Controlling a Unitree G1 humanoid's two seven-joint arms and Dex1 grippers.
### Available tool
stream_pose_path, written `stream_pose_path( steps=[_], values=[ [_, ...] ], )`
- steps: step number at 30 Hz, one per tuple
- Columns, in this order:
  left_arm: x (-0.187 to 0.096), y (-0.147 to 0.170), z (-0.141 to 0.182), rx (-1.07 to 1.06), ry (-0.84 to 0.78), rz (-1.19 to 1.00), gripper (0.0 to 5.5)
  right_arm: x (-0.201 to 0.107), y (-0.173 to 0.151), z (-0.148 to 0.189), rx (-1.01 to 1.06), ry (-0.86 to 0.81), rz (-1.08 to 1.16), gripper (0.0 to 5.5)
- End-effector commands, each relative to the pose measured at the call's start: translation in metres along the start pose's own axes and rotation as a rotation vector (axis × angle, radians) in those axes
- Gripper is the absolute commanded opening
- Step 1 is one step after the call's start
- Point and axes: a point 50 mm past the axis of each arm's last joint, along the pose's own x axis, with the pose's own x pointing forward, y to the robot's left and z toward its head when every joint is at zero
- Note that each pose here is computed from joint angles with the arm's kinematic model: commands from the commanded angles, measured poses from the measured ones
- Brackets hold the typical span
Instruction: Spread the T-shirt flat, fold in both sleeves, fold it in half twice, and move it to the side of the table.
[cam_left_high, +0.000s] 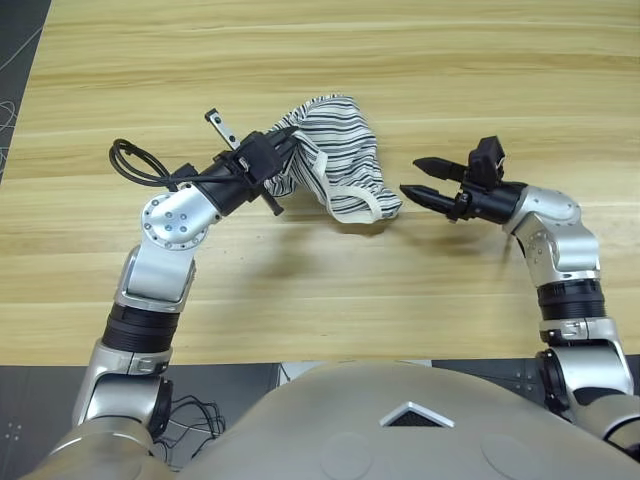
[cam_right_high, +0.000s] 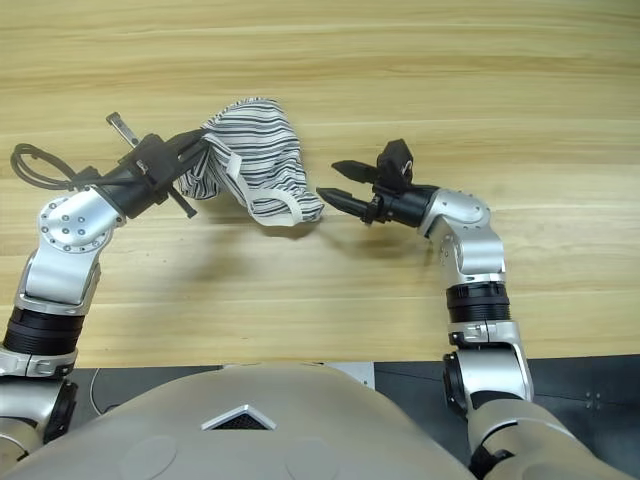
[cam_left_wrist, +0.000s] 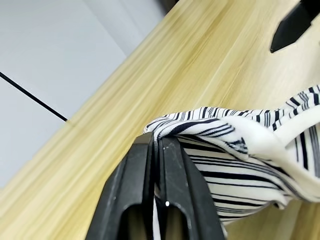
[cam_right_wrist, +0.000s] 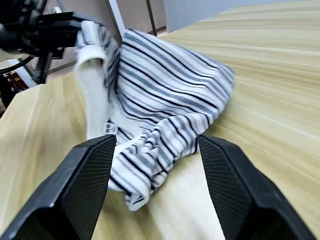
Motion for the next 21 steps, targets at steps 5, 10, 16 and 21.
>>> stream_pose_path(
  steps=[5,10,16,21],
  values=[
    [-0.015,0.026,-0.002,-0.011,0.062,0.123,0.13,0.009,0.019,-0.024,-0.135,0.154,0.023,3.04],
    [-0.022,0.034,-0.001,-0.011,0.069,0.161,0.13,0.015,0.018,-0.027,-0.252,0.181,-0.017,3.04],
    [-0.025,0.033,-0.002,-0.019,0.075,0.168,0.13,0.021,0.011,-0.03,-0.263,0.163,-0.073,3.04],
    [-0.028,0.03,-0.003,-0.027,0.083,0.166,0.13,0.03,0.009,-0.033,-0.234,0.114,-0.101,3.04]
  ],
)
